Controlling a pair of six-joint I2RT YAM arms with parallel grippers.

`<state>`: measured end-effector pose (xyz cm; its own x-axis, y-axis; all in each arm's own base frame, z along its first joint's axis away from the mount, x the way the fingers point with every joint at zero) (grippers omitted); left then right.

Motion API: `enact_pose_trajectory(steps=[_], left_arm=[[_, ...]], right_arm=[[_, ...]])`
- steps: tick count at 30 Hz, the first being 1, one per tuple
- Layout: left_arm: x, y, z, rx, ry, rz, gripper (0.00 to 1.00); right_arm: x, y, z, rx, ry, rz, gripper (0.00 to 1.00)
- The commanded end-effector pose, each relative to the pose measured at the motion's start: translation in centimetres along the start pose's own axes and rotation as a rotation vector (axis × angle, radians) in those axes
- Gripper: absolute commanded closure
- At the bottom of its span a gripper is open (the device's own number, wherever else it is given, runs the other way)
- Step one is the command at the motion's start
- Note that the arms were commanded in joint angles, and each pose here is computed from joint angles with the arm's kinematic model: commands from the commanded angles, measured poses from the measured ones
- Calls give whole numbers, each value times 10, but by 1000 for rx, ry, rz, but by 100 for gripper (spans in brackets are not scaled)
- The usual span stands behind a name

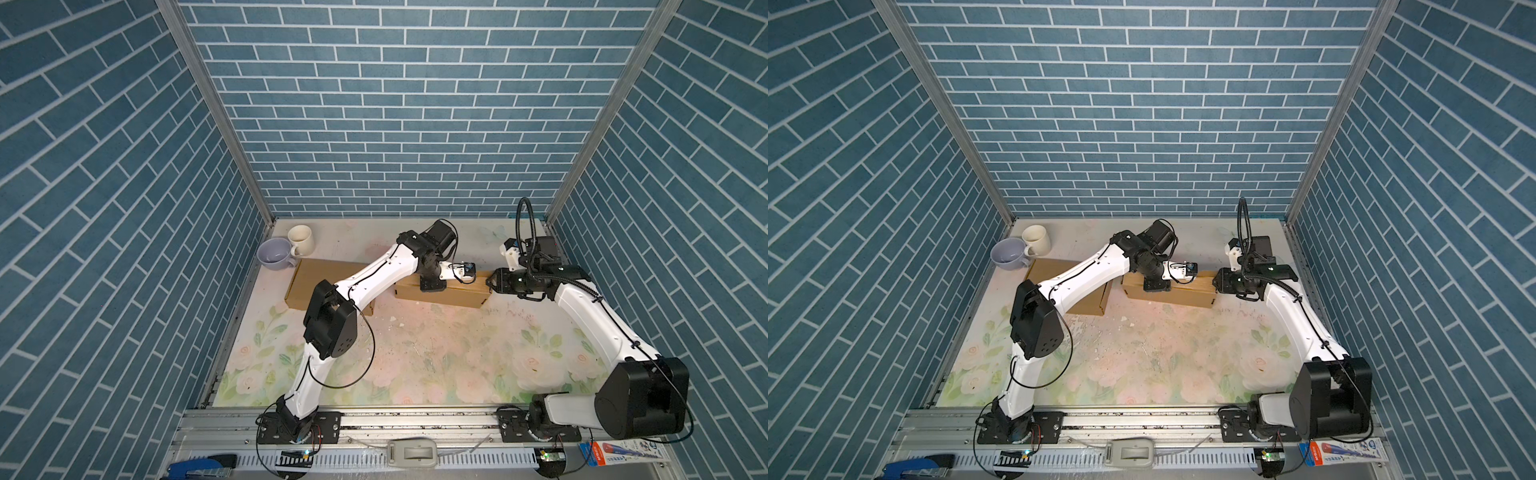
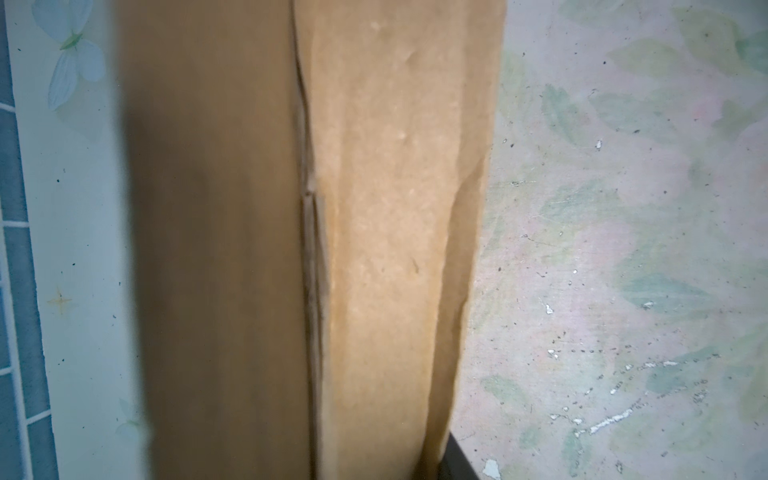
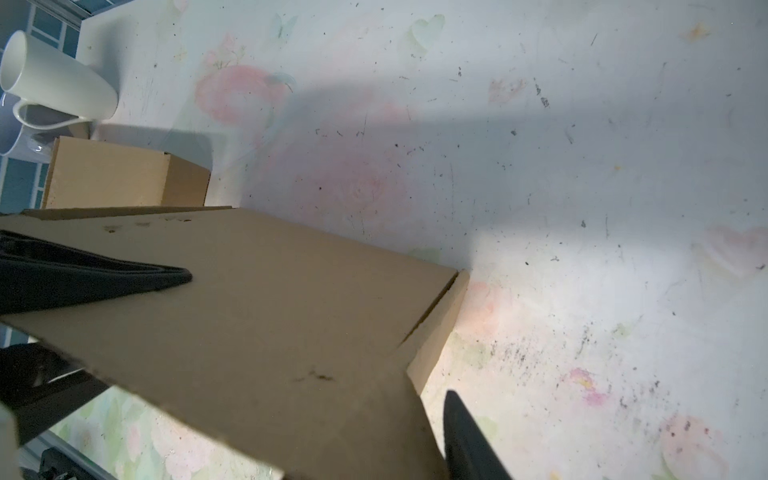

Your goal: Fold the paper box

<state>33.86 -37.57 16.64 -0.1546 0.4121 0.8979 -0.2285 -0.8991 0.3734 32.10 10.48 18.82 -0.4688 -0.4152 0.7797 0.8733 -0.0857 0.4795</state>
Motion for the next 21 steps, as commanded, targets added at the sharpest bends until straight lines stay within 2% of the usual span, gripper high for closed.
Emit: enact_pose_trajectory(steps=[1, 4, 9, 21], left_arm=[[-41, -28, -33, 77, -206, 70, 64], [-46, -30, -31, 86, -213, 67, 65], [-51, -34, -27, 100, -220, 66, 66], [-50, -33, -26, 100, -218, 57, 68]], right_arm=[[3, 7, -7, 59, -76, -9, 62], [21, 13, 1, 93, -73, -48, 52], [40, 18, 2, 166, -137, -26, 51], [27, 22, 9, 298, -233, 51, 71]])
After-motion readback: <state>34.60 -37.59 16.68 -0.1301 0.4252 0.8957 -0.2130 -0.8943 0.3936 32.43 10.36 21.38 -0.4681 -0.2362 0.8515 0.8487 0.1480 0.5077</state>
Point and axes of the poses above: each gripper's point midway between its finger pads, its own x axis back along the fingers, its own z axis along the line the jaws close on, y = z × x, the point moved 2 cm from there along x, back along the fingers, and after that the axes turned 7 degrees about -x, right-handed, at the moved point
